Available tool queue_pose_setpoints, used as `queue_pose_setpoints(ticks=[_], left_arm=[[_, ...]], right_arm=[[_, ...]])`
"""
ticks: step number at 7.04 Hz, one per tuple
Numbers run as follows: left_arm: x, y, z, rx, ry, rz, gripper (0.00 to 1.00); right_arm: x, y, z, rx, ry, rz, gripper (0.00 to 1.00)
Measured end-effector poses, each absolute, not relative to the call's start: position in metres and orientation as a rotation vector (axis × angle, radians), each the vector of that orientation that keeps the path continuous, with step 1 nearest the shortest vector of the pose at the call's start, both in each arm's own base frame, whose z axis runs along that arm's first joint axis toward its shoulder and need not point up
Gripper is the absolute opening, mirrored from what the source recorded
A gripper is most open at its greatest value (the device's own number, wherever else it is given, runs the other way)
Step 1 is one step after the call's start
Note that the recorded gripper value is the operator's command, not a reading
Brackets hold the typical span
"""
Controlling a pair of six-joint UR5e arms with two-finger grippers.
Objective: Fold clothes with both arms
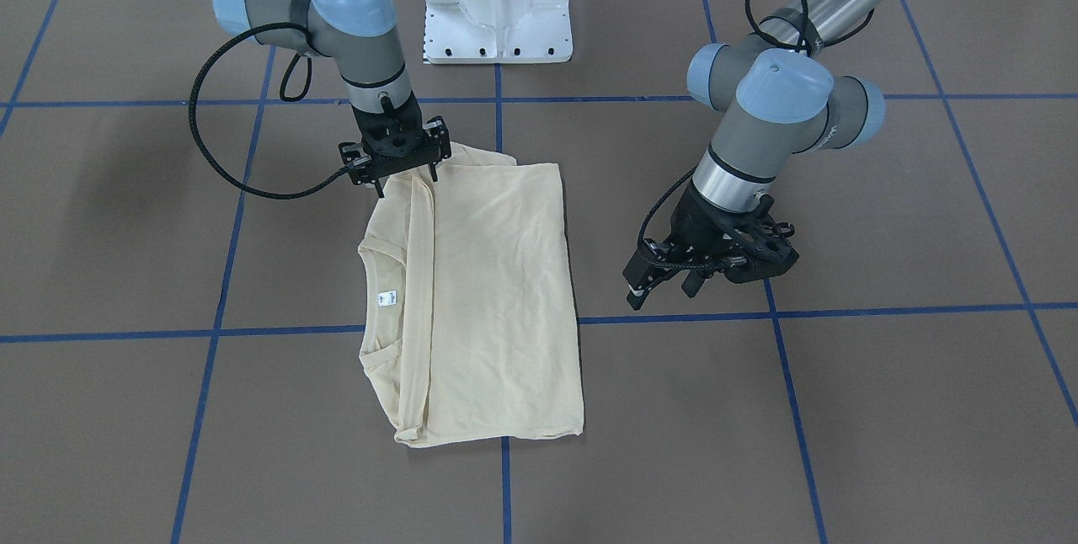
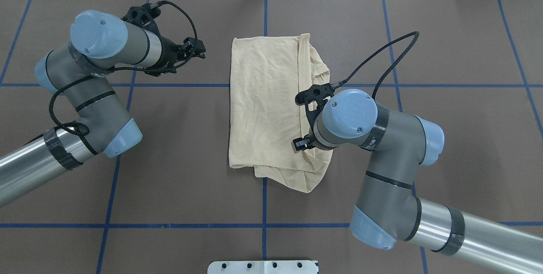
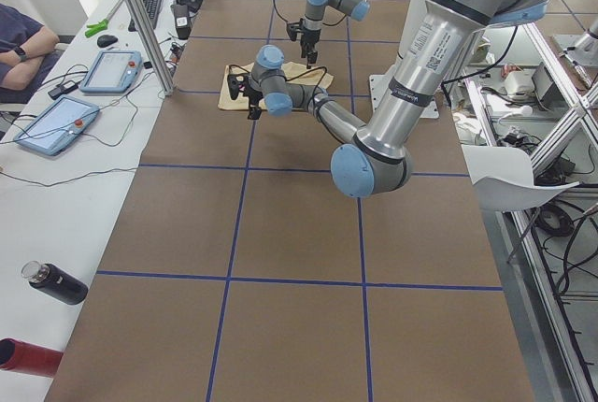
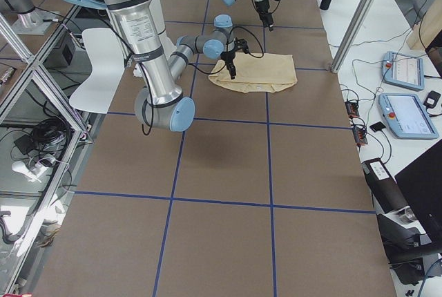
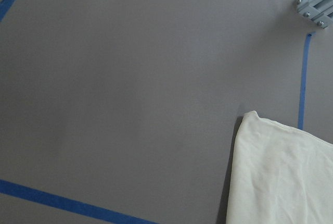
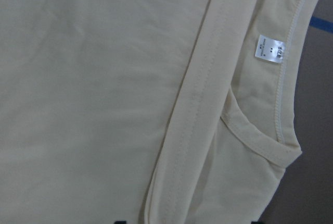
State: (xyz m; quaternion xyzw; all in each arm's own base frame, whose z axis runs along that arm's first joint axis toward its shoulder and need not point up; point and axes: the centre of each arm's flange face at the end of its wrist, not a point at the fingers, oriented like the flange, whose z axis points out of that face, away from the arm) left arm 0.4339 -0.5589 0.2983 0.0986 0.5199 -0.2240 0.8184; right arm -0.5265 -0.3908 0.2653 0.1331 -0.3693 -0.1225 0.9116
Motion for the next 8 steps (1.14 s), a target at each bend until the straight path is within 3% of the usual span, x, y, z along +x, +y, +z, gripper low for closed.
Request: queue_pose_setpoints(ticks=[2, 5, 8], left_arm=[[0.434, -0.559, 0.298, 0.21, 1.108, -0.478, 0.99], [0.434, -0.559, 0.3, 0.21, 1.104, -0.477, 0.99], [0.434, -0.559, 0.304, 0.206, 1.099, -0.479, 0.99]], right_arm=[[-0.543, -0.396, 0.27, 0.279, -0.763, -0.255, 0.59], [-0.559, -0.388, 0.278, 0.275, -0.771, -0.273, 0.36], [-0.561, -0.384, 0.283, 0.269, -0.765, -0.281, 0.24]])
